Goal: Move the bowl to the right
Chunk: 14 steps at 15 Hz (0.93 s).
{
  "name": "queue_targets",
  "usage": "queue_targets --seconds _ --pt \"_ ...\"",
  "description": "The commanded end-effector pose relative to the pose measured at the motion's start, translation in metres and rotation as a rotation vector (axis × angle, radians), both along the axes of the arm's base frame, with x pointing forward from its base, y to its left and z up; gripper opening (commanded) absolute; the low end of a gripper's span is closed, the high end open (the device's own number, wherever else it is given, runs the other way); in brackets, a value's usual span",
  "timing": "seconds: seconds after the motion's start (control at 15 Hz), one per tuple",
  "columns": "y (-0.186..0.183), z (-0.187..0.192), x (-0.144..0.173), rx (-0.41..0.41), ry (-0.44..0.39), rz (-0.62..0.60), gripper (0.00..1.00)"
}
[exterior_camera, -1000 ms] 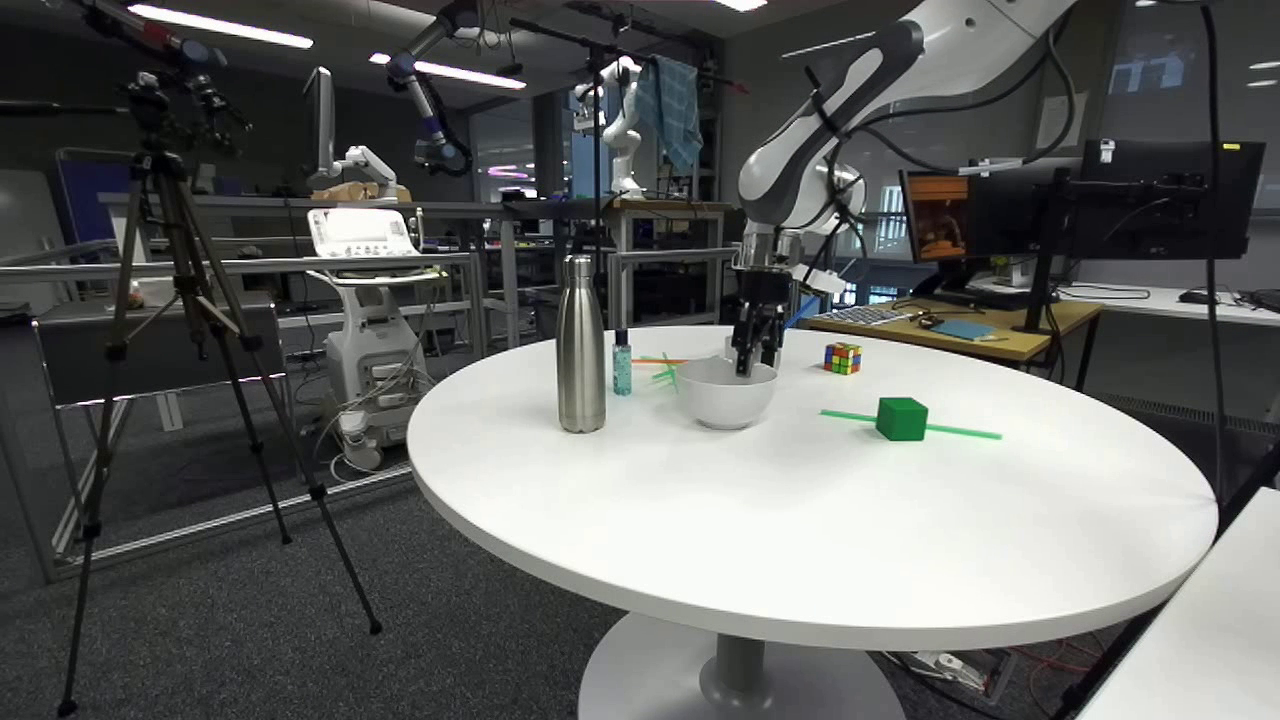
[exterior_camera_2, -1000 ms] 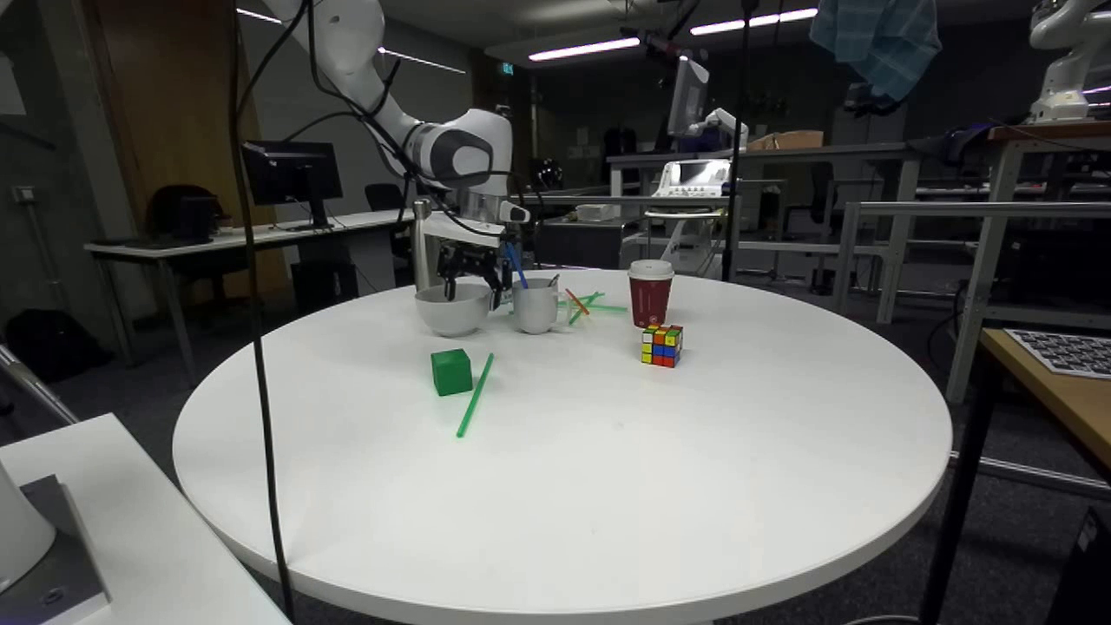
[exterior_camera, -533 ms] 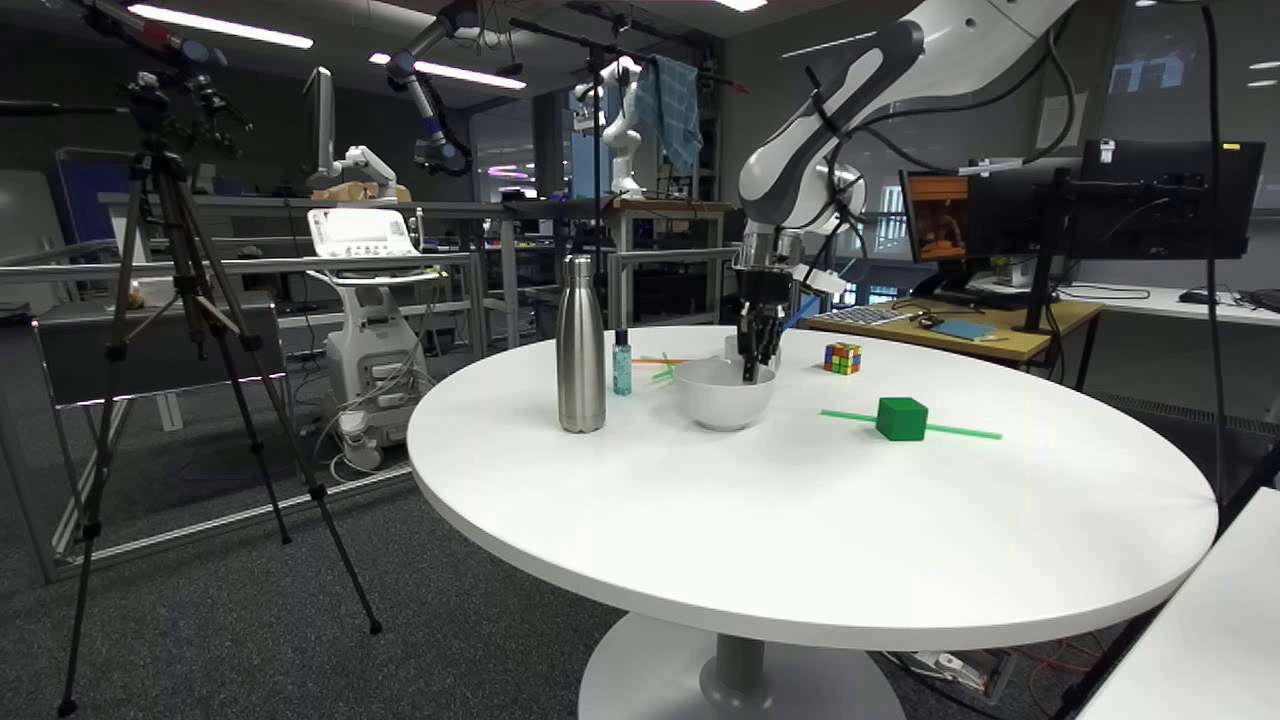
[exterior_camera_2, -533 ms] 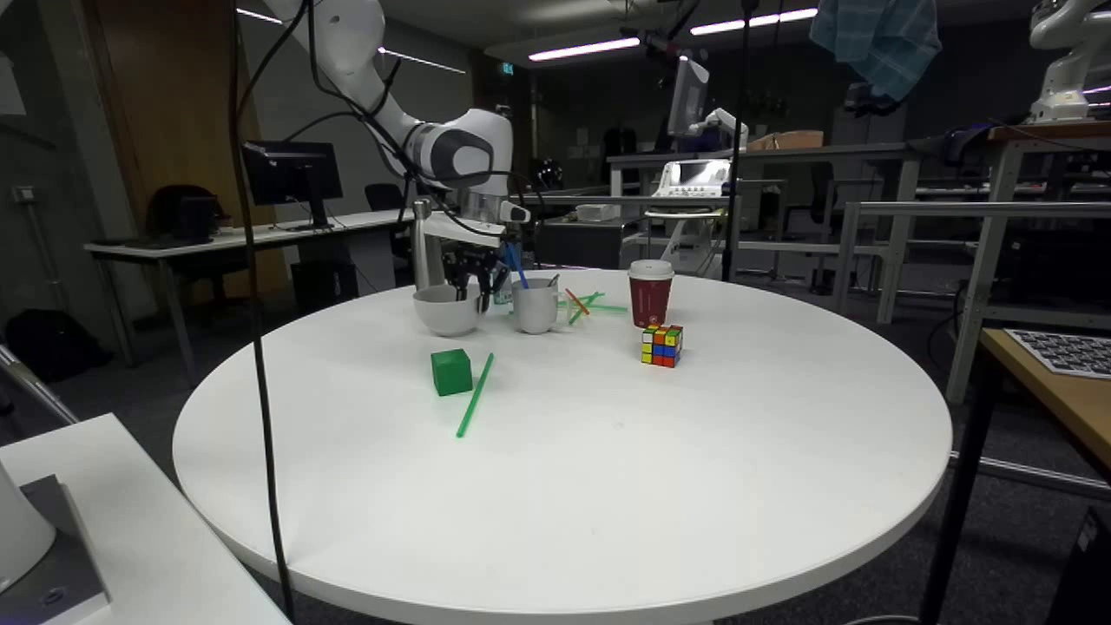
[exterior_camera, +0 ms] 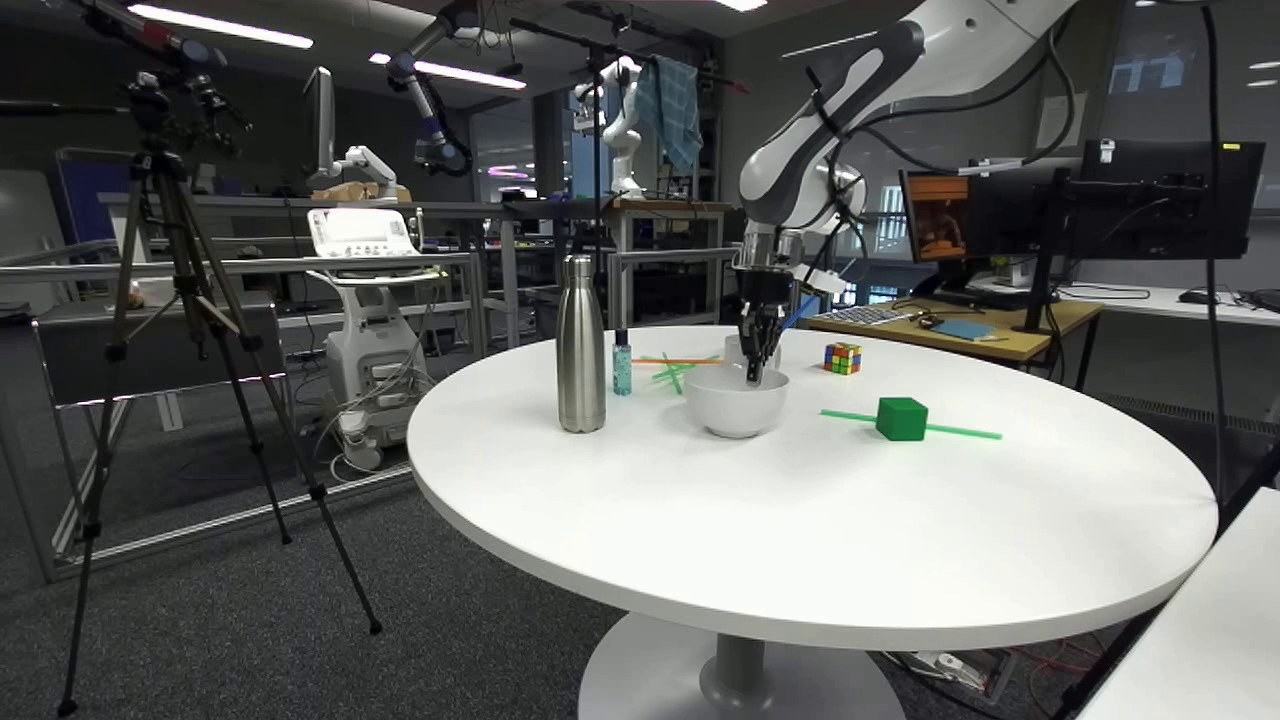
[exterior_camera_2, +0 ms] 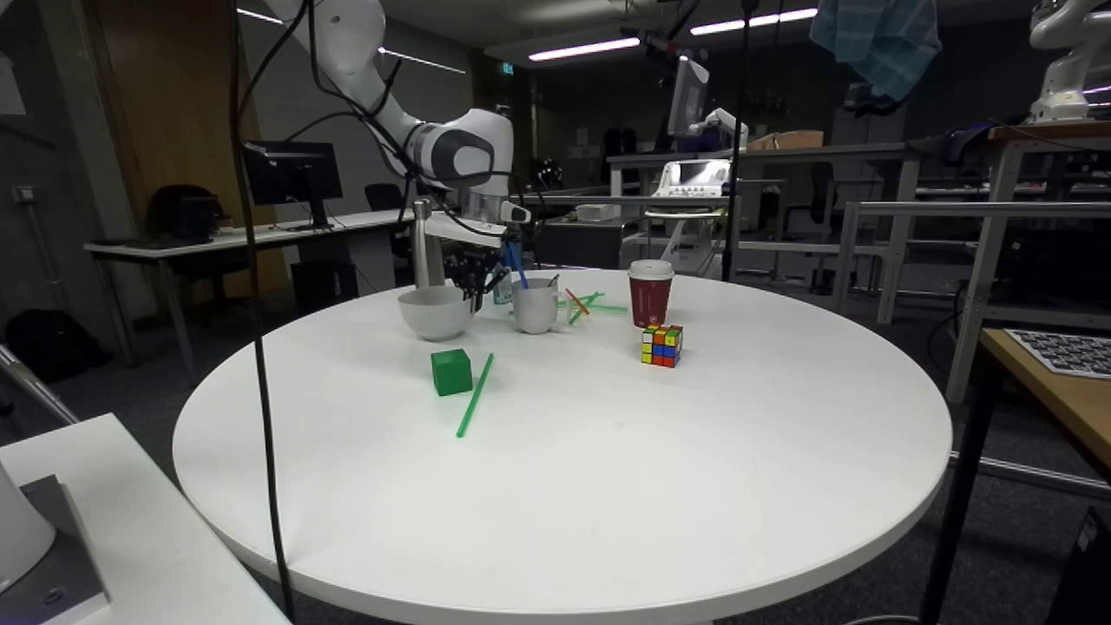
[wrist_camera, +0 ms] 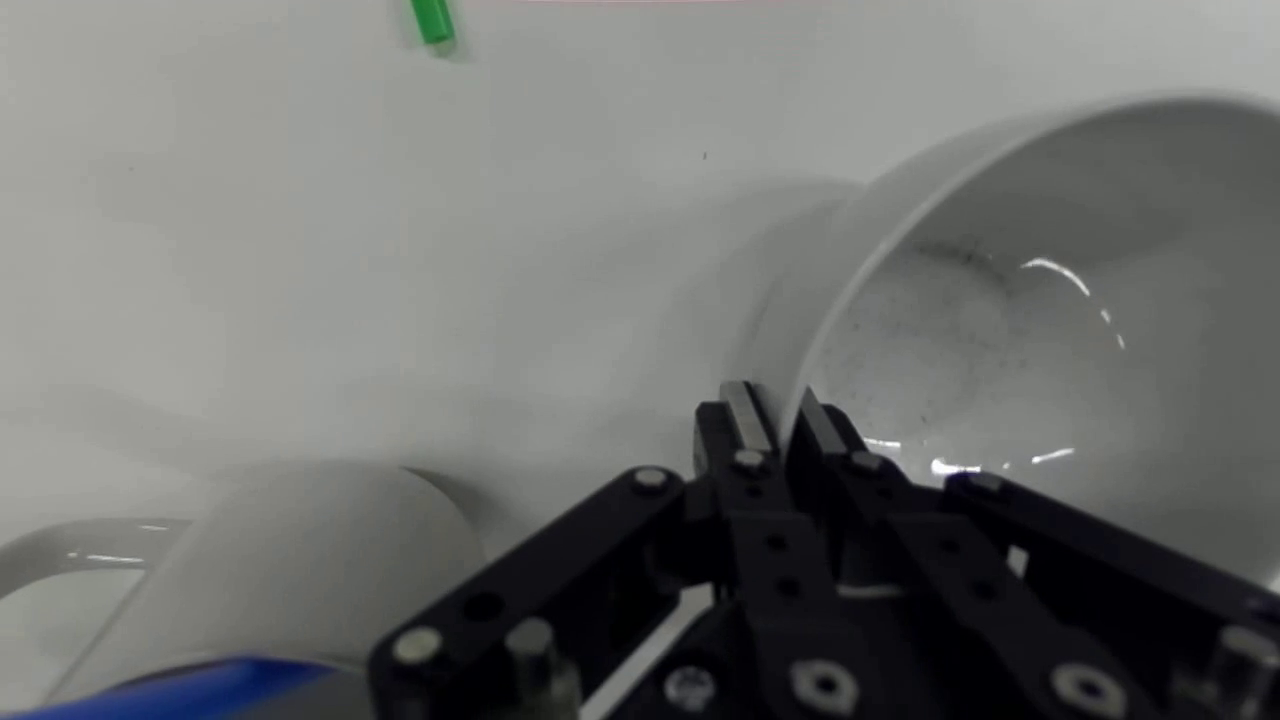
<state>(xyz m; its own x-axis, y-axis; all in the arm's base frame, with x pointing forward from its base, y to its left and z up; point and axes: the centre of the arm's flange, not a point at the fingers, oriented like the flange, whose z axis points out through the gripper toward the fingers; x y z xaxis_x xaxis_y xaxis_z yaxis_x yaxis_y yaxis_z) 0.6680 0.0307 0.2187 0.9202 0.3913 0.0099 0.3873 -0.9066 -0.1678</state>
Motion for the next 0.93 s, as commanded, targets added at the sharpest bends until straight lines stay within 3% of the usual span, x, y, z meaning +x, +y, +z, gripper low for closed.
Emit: queue_targets --seconds 0.0,0.87 --pt "-0.005 0.005 0.004 0.017 -0.006 0.018 0.02" --pt "-0.002 0.029 -0.003 0.018 -0.027 0.027 0.02"
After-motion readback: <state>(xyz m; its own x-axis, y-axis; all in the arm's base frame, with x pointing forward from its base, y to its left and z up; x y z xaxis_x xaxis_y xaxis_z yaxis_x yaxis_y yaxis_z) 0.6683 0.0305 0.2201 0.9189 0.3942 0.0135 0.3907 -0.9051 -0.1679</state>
